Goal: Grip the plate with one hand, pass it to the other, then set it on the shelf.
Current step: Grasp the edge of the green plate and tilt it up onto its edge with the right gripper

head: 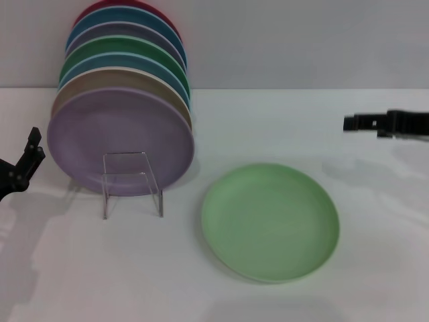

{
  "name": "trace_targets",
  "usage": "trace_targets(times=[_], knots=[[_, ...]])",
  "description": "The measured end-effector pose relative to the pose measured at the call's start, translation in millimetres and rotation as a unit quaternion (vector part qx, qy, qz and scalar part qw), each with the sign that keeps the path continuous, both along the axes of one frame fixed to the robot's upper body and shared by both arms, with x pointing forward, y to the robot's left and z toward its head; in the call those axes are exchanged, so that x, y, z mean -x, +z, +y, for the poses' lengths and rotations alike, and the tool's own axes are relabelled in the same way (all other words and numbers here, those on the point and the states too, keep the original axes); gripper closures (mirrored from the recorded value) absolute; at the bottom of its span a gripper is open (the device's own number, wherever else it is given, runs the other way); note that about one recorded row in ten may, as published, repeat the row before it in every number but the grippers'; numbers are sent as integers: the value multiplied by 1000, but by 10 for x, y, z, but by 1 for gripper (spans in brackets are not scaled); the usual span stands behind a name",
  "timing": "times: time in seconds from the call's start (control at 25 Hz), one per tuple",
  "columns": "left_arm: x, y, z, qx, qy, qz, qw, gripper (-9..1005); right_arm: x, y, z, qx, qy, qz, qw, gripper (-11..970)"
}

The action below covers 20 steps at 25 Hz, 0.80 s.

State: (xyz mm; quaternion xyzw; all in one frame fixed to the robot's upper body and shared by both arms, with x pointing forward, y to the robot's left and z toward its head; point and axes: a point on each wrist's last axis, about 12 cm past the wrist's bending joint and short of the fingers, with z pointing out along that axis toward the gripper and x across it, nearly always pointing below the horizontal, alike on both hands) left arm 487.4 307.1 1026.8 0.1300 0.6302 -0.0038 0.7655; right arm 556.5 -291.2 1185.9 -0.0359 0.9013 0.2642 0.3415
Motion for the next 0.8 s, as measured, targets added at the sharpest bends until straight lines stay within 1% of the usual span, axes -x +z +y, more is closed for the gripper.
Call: trace_targets(times=[0.04, 0.08, 0.12, 0.16, 0.2, 0.28, 0.44, 0.48, 0.52, 0.56, 0.64, 0.72, 0.8], knots=[[0, 1, 0, 0, 0, 0, 1000, 158, 2, -22, 1, 12, 2, 17, 1000, 129], [0, 4, -1, 0, 0, -1, 1000, 158, -3, -78, 32, 42, 14, 55, 998, 130], [0, 4, -1, 0, 0, -1, 1000, 158, -3, -78, 32, 42, 14, 55, 998, 130], [0, 4, -1, 0, -1, -2, 1000, 158, -7, -136, 49, 71, 24, 86, 994, 130], [2, 4, -1, 0, 0, -2, 1000, 158, -7, -136, 49, 71, 24, 86, 994, 130], [9, 0, -2, 1, 0, -1, 1000, 158, -32, -188, 81, 93, 30, 108, 989, 130], [15, -4, 0, 1, 1, -1, 1000, 158, -83, -237, 143, 91, 40, 123, 987, 130], [19, -6, 3, 1, 2, 0, 1000, 158, -123, -290, 196, 90, 49, 134, 986, 129], [19, -6, 3, 1, 2, 0, 1000, 159, -123, -290, 196, 90, 49, 134, 986, 129], [21, -5, 3, 1, 2, -1, 1000, 159, -156, -344, 250, 91, 57, 141, 984, 129], [20, -4, 2, 1, 2, -1, 1000, 159, -173, -379, 287, 92, 61, 146, 983, 129], [6, 4, -1, 1, 0, -3, 1000, 159, -228, -507, 411, 107, 79, 167, 977, 129], [-1, 8, -3, 1, 0, -3, 1000, 159, -241, -528, 434, 114, 82, 171, 975, 129]])
